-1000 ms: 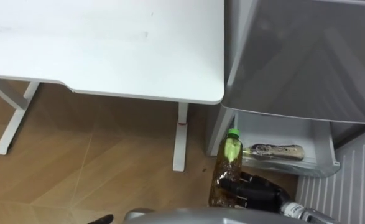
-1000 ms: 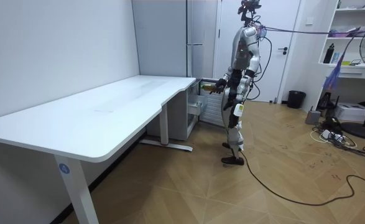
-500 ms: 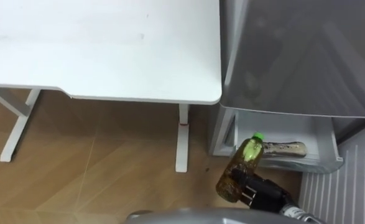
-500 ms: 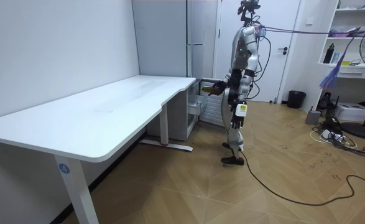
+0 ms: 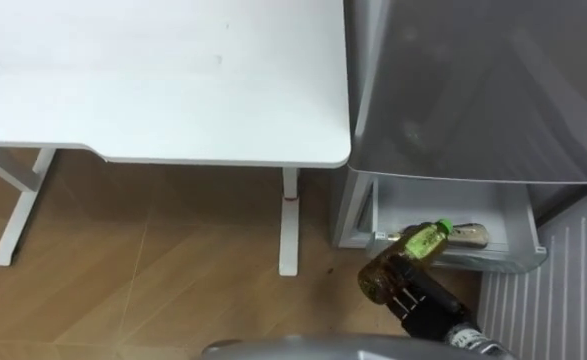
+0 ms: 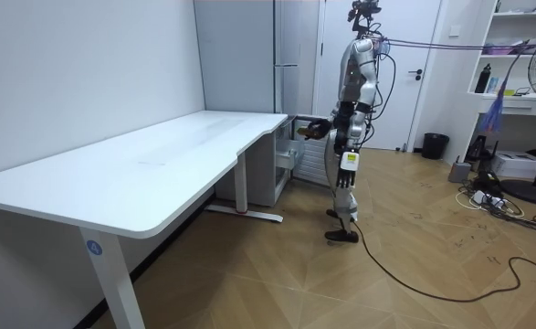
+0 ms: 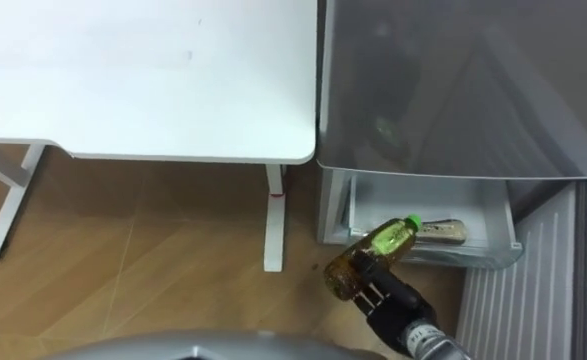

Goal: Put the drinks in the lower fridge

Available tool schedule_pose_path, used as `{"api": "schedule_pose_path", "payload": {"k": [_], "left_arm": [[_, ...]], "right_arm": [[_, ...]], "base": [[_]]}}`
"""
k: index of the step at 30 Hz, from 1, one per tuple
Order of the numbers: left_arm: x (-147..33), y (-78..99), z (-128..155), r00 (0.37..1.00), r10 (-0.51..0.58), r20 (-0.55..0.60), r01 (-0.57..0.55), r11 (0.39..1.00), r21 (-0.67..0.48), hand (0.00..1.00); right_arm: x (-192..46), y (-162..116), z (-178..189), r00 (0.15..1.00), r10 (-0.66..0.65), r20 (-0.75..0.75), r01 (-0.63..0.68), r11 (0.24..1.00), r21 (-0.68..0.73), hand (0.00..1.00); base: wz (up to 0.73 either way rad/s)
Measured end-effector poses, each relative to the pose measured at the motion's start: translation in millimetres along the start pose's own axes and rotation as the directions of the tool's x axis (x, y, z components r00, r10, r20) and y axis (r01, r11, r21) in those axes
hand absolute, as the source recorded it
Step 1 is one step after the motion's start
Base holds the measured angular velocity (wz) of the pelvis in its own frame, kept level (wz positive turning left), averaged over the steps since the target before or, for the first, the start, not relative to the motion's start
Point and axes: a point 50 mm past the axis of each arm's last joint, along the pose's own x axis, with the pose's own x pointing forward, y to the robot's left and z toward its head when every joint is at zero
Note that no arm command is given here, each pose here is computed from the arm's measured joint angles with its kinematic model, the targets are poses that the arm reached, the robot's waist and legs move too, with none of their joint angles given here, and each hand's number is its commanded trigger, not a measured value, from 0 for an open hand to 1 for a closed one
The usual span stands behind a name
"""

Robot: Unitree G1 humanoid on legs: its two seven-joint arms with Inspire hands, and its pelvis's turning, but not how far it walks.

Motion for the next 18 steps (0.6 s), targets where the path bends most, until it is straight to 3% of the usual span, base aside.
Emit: {"api": "schedule_pose_path", "payload": {"k": [9, 18], "left_arm": [[0.3, -7.9, 5, 1.0, -0.008, 0.023, 0.004, 0.988, 0.152, 0.0], [0.5, -5.9, 5, 1.0, 0.0, 0.017, -0.002, 0.992, 0.129, 0.0]], "right_arm": [[6, 12, 8, 0.998, 0.012, 0.06, -0.018, 0.994, 0.11, 1.0], [14, 30, 34, 0.989, 0.037, 0.144, -0.062, 0.982, 0.176, 1.0]], "base": [[0.0], [0.0]]}}
